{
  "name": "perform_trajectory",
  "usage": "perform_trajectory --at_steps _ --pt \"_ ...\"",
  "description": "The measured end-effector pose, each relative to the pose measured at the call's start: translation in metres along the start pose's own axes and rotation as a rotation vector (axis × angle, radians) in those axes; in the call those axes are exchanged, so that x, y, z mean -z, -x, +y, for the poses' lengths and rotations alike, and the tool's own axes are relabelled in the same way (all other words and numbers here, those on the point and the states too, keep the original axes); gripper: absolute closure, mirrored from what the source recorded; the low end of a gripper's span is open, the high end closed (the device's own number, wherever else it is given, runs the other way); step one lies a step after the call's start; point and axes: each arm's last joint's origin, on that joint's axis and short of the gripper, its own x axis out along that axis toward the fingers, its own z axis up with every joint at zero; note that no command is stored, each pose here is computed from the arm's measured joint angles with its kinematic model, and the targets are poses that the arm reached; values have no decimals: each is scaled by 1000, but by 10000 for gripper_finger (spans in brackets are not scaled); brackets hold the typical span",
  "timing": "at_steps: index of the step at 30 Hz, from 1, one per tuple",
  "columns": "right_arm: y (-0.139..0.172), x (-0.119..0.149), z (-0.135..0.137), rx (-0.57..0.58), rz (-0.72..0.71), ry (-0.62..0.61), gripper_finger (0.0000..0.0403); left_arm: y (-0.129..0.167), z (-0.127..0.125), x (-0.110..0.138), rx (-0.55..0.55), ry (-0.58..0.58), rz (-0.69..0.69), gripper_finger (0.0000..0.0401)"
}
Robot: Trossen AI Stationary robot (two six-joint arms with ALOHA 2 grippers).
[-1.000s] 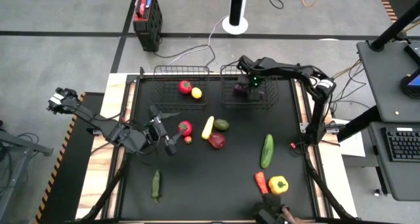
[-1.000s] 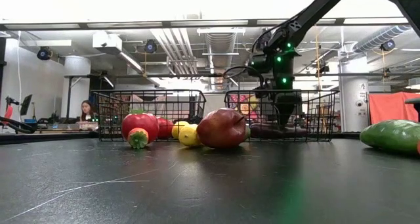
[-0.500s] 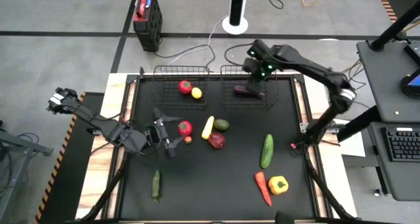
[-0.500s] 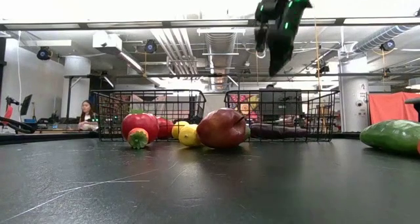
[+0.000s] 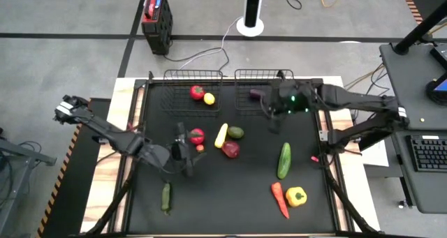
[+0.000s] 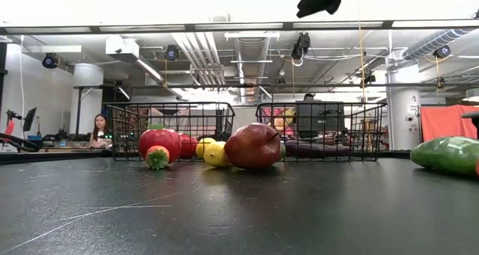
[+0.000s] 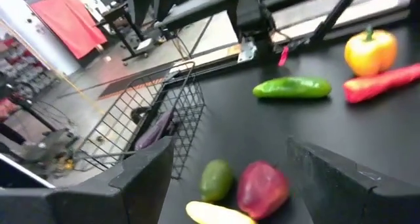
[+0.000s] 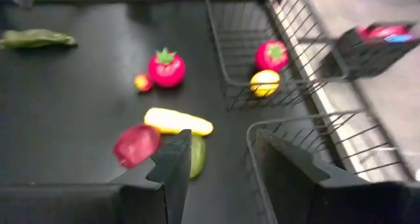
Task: Sort produce into baskets
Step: Put the apple into the left wire basket
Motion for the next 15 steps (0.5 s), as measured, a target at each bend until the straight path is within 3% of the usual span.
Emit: perform_trajectory --at_steps 6,15 --pt "-10 -4 27 35 -53 51 241 -26 1 -4 127 -109 28 123" --pt "-19 -5 37 9 -53 29 241 -80 15 19 299 -247 142 123"
